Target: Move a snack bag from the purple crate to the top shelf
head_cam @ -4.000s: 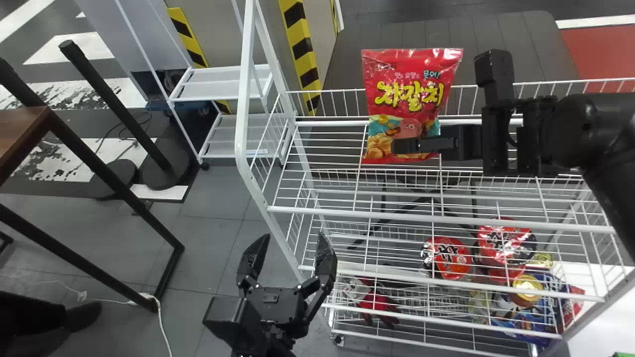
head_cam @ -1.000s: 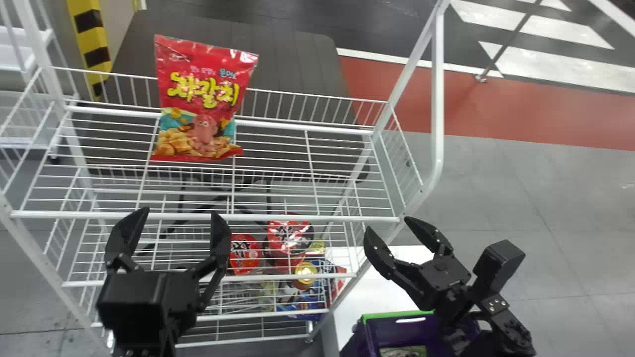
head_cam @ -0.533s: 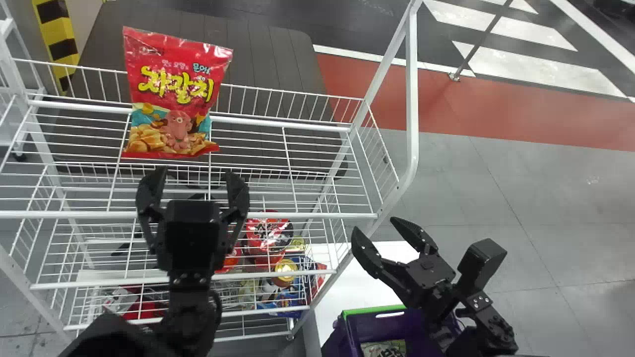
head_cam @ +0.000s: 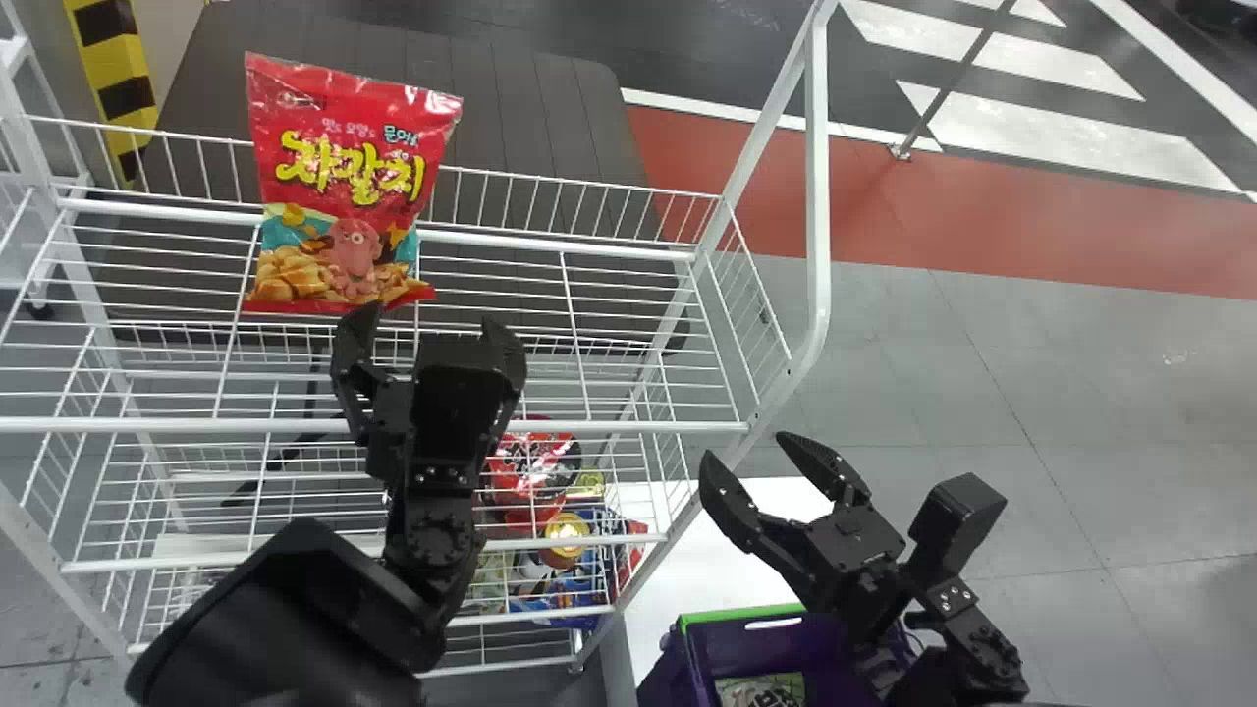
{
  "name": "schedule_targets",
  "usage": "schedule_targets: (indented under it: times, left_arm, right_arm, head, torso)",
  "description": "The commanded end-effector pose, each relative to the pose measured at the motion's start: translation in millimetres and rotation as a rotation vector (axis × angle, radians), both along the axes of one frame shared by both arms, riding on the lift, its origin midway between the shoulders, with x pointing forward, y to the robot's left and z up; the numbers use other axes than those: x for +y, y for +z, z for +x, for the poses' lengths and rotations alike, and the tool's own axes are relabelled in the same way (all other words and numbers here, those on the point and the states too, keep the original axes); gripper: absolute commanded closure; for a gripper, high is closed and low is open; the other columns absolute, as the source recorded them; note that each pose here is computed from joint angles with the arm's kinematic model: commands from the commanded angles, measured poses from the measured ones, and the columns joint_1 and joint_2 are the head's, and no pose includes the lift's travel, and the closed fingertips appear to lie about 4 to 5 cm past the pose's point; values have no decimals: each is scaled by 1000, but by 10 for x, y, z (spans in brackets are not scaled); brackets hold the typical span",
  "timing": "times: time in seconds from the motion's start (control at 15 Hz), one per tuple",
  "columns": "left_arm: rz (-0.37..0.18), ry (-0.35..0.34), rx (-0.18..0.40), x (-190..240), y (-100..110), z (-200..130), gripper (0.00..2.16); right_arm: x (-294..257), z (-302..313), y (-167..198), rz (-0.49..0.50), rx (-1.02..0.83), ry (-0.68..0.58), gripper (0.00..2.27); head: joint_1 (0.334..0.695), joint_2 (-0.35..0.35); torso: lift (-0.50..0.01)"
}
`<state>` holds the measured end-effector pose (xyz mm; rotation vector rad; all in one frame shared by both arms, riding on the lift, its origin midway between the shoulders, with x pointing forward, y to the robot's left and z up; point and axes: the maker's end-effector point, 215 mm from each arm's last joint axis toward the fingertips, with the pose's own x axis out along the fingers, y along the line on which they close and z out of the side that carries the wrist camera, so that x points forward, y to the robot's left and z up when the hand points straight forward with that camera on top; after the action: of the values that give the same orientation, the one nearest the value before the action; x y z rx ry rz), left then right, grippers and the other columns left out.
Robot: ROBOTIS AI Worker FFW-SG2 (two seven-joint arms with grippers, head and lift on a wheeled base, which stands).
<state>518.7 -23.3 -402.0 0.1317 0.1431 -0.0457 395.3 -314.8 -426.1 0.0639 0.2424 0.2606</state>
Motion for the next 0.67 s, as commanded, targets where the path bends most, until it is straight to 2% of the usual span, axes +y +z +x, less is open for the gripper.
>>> schedule_targets:
  times: [0.0, 0.2, 0.47, 0.6]
  left_arm:
    - [37, 33, -5, 122, -16, 235, 181]
    - [53, 61, -8, 250, 24, 495, 184]
    - [99, 93, 13, 486, -82, 799, 184]
    - [90, 107, 28, 579, -122, 889, 184]
  right_arm:
    - [39, 26, 5, 2, -1, 9, 147]
    - [43, 22, -3, 1, 1, 12, 147]
    - [70, 10, -9, 7, 2, 19, 147]
    - [75, 12, -1, 7, 1, 21, 147]
  head:
    - [695, -350]
    - [695, -350]
    - [695, -328]
    - [695, -312]
  torso:
    - [0]
    - [0]
    - [0]
    - [0]
